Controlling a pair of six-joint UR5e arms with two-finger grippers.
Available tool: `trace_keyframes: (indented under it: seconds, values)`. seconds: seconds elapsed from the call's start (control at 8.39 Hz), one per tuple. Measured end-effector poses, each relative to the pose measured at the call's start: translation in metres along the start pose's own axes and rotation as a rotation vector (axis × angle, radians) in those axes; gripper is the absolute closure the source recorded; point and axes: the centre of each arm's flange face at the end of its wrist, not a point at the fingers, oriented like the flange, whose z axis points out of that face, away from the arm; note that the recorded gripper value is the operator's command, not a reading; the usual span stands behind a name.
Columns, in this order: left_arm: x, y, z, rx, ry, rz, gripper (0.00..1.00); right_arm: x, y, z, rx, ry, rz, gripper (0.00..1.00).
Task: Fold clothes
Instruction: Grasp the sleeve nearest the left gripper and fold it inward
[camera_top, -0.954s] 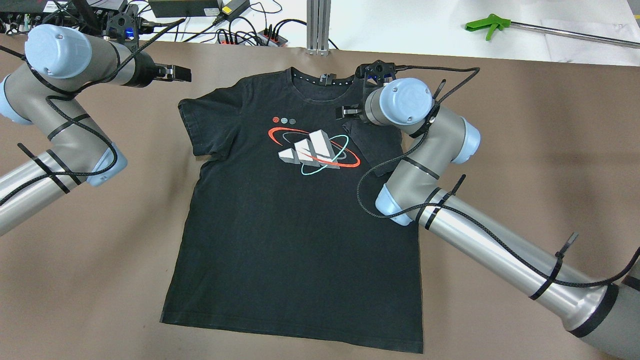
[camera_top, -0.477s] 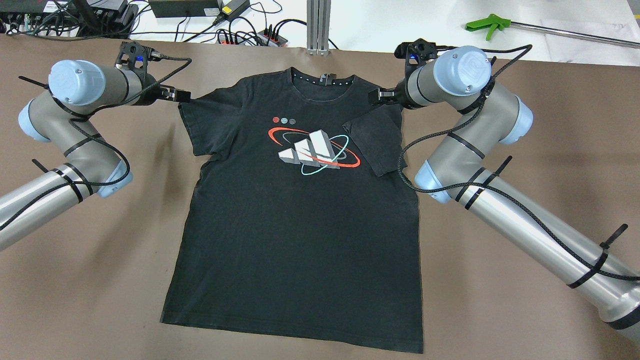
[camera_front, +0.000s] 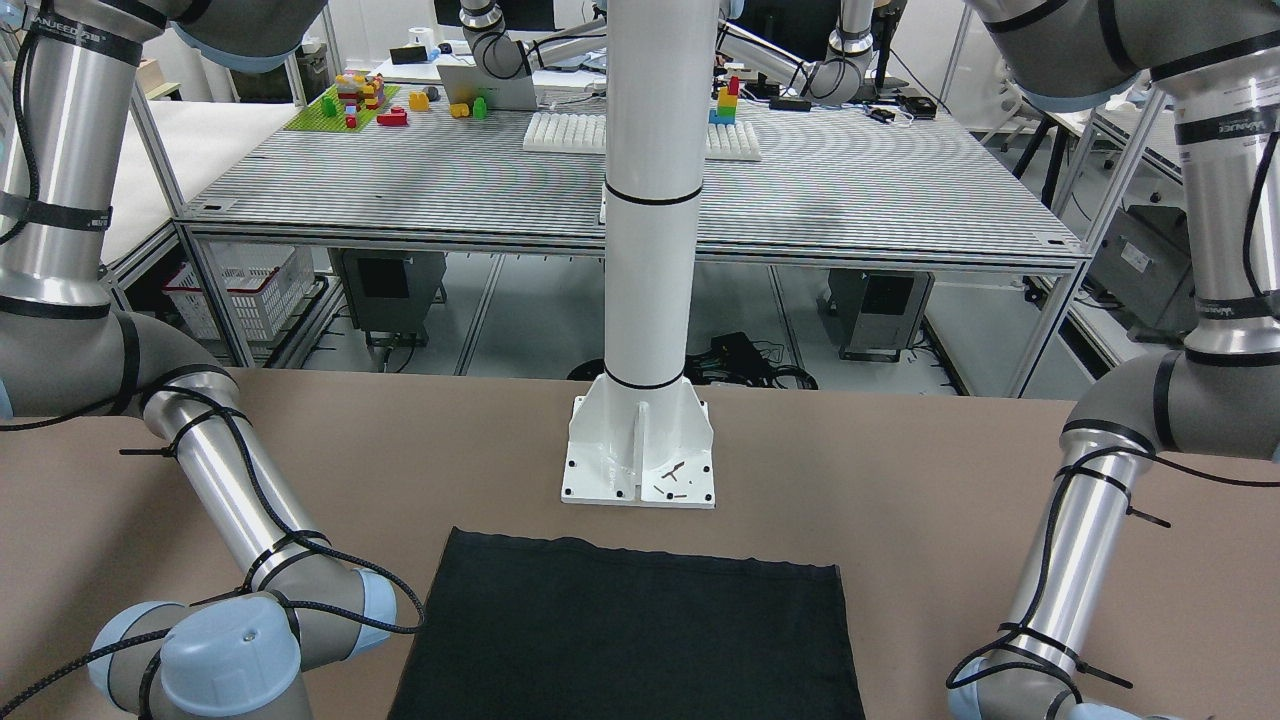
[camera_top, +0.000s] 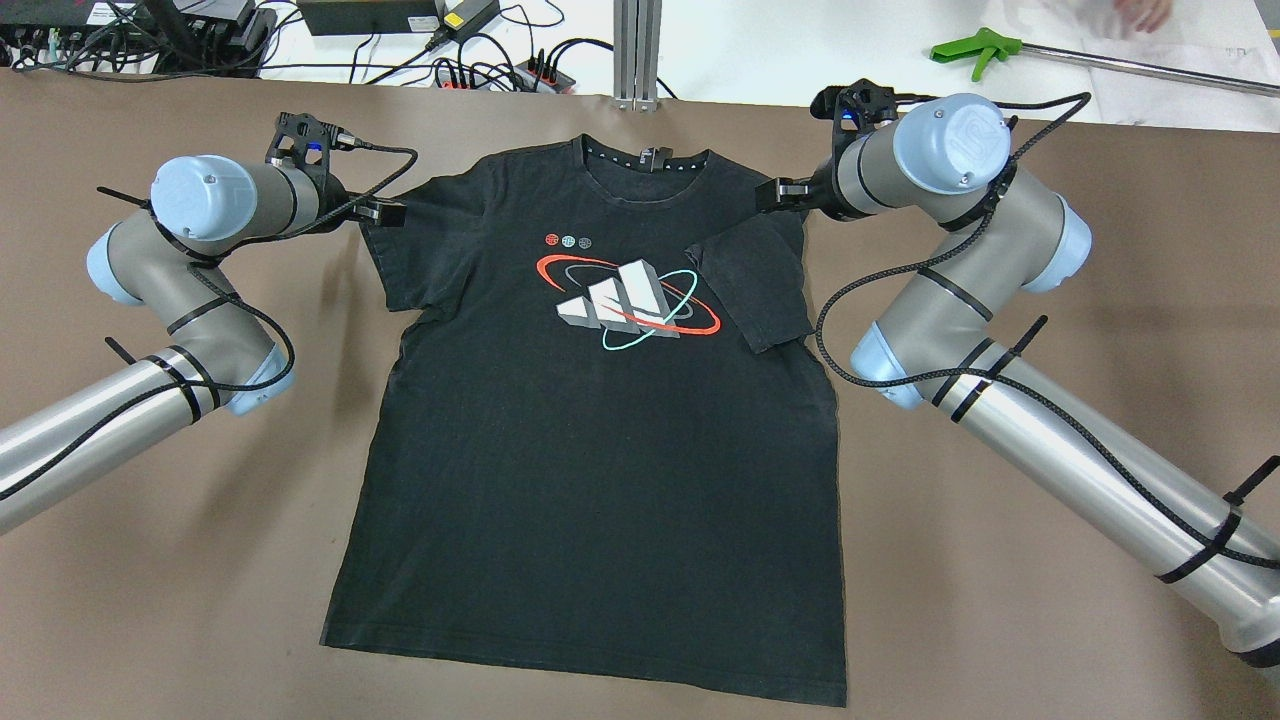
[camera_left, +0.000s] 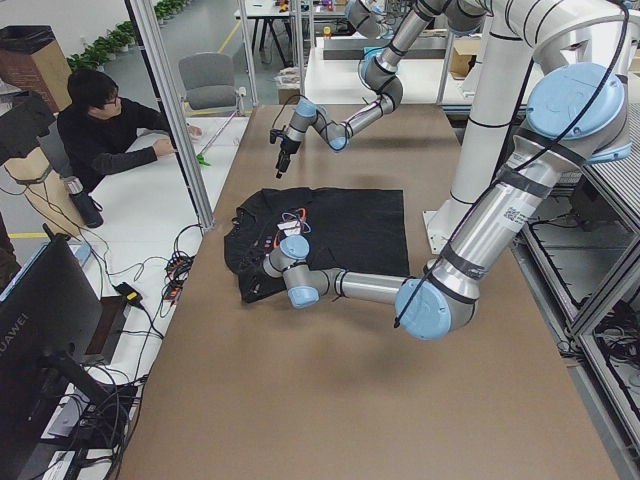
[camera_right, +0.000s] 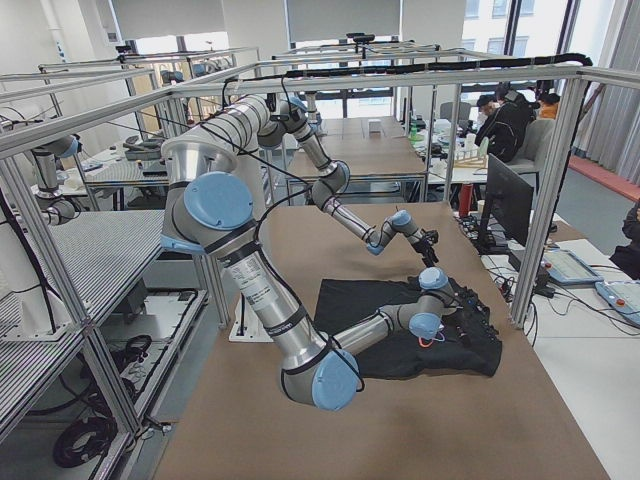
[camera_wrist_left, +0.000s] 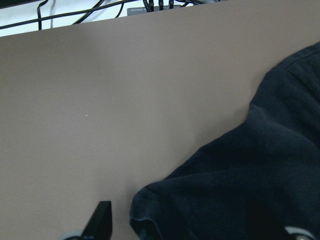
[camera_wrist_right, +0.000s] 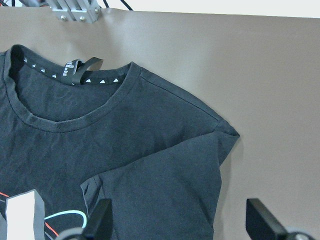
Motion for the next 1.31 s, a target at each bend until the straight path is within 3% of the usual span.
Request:
trace_keyframes:
  seconds: [0.36,0.48,0.6,0.83,0.95,1.07,1.31]
  values:
    - [-0.003,0.006,0.010,-0.014,-0.014,0.002,0.06,0.006,0.005,0.001,-0.003,0.004,0.002,0.06]
    - [-0.005,0.008,0.012,-0.021,-0.016,0.004,0.10,0.008,0.006,-0.001,-0.003,0.003,0.003,0.06]
    - [-0.007,0.010,0.013,-0.025,-0.019,0.004,0.20,0.009,0.007,-0.001,-0.002,0.004,0.004,0.06]
    - [-0.009,0.012,0.015,-0.031,-0.021,0.004,0.64,0.013,0.010,-0.001,-0.003,0.007,0.006,0.06]
    - [-0.009,0.012,0.016,-0.034,-0.022,0.003,0.72,0.016,0.011,0.000,-0.004,0.010,0.006,0.06]
    - [-0.010,0.013,0.016,-0.036,-0.023,0.003,0.73,0.017,0.012,0.000,-0.004,0.011,0.007,0.06]
    - [-0.011,0.014,0.018,-0.039,-0.026,0.002,1.00,0.020,0.014,0.001,-0.006,0.015,0.009,0.06]
